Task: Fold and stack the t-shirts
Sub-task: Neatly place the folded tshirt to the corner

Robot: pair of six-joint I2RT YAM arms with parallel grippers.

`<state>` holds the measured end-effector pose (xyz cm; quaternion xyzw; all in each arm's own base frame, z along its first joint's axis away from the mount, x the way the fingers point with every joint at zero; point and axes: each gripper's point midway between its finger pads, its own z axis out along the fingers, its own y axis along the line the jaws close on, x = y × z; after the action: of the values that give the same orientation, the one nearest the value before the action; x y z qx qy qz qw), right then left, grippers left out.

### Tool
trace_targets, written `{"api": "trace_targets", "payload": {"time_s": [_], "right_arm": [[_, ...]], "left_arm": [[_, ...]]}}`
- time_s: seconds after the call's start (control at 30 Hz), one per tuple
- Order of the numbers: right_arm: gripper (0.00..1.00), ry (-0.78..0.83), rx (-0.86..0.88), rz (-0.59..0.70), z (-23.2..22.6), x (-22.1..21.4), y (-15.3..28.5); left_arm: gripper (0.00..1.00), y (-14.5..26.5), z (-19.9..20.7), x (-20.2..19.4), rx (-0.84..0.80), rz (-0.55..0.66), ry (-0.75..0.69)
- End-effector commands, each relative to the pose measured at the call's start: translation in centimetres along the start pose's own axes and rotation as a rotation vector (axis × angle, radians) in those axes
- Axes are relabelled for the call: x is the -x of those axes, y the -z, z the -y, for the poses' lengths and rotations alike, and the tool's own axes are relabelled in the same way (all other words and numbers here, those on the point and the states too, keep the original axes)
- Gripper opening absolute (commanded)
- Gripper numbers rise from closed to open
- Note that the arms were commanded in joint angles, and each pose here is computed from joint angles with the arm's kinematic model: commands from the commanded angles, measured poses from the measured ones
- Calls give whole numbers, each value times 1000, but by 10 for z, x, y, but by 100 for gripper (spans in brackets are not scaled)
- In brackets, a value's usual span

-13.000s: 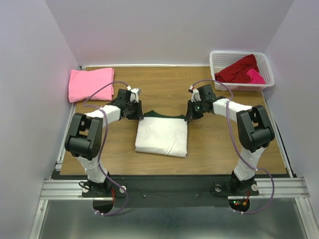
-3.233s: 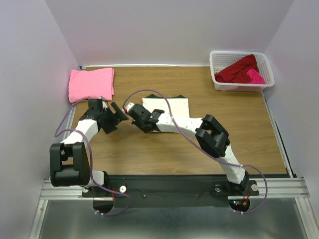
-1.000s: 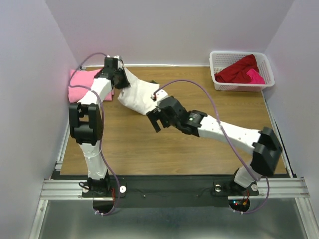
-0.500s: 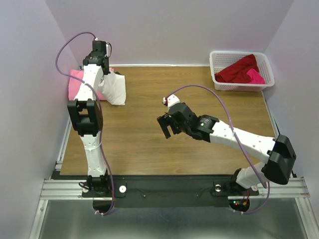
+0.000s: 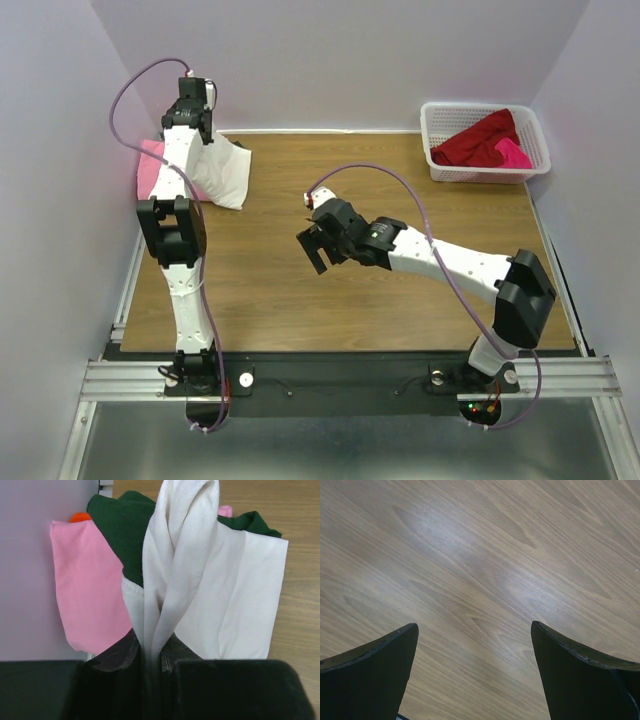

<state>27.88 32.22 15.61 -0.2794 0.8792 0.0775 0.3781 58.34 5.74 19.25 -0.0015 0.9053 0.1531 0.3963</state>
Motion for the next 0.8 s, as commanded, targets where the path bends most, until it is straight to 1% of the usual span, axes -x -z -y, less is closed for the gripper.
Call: {"api": "trace_targets", "payload": {"time_s": [0.0,0.03,0.13,0.37,0.6,0.7,0.77], "right_arm": [[100,10,-4,3,0,10,0],[100,13,-3,-3,-1,8,-2],[100,17,-5,-15,-2,6,-6],[100,46,-20,-34,-1,3,-14],[100,56,-27,-48,0,-1,-19],[100,57,-28,-43,-1,1,-18],[100,59,-34,-43,1,2,-18]], "left_arm": [[0,42,-42,70,42,231,70],[0,44,-47,70,49,234,76],[0,47,-50,84,22,293,112],[0,45,-60,92,-9,331,155],[0,46,-84,94,-5,374,241],[0,43,-92,90,-7,367,250],[0,36,-90,82,-13,340,248]]}}
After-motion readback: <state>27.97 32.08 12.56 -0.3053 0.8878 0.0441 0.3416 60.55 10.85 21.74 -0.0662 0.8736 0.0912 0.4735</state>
